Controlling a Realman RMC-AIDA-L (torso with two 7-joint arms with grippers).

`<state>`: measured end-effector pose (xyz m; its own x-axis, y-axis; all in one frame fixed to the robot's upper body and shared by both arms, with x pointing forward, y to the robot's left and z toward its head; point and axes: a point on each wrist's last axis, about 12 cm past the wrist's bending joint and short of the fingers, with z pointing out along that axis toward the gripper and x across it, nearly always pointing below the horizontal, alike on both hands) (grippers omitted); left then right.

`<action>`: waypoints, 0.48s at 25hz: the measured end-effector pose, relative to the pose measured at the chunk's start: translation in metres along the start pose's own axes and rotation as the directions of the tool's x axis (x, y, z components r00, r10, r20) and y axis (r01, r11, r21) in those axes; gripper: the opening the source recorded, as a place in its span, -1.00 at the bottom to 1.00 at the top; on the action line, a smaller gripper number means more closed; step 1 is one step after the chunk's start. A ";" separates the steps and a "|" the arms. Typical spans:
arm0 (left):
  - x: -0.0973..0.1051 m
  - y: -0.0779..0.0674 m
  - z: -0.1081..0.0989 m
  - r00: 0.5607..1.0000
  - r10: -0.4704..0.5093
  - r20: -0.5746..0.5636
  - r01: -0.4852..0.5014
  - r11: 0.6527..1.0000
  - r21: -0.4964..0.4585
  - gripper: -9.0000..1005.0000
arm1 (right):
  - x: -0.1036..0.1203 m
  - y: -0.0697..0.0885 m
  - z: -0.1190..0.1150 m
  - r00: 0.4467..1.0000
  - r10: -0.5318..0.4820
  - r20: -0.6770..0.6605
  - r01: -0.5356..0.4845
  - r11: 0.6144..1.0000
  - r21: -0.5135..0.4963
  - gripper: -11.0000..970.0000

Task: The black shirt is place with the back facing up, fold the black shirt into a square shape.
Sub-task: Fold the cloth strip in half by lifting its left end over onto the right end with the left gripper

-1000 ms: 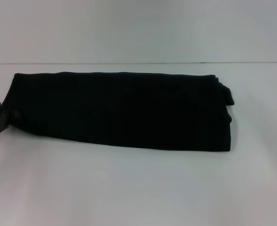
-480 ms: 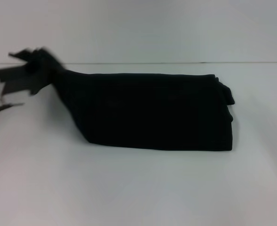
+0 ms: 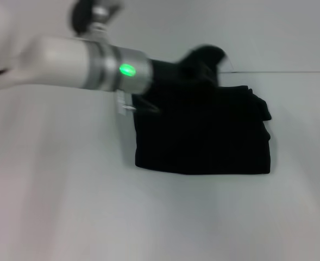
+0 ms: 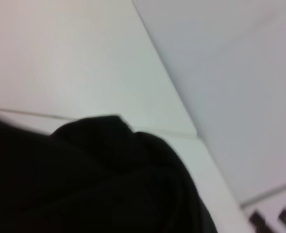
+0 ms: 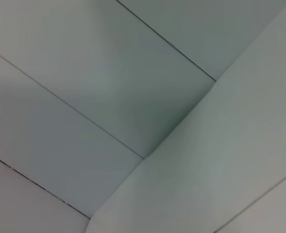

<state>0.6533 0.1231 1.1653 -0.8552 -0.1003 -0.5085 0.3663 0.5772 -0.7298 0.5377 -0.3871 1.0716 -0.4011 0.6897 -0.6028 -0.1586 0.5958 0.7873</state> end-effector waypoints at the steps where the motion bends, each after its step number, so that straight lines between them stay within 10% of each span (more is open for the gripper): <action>1: 0.004 -0.007 0.015 0.999 0.044 -0.027 -0.044 0.999 -0.008 -0.96 | 0.001 0.000 0.001 1.000 0.000 -0.001 0.000 1.000 0.001 0.51; 6: 0.034 -0.025 0.068 0.915 0.335 -0.225 -0.366 0.924 -0.110 -0.90 | 0.005 -0.001 0.002 1.000 -0.009 -0.011 0.009 1.000 0.001 0.51; 12: 0.050 -0.046 0.067 0.789 0.538 -0.296 -0.559 0.829 0.016 -0.67 | 0.002 -0.002 0.003 0.999 -0.025 -0.021 0.025 1.000 0.010 0.51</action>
<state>0.6184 0.0375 1.1434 -0.5866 0.4712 -0.6587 0.7876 0.5213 -0.3285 0.5396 -0.3852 1.0684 -0.4156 0.6660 -0.6195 -0.1594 0.6172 0.7705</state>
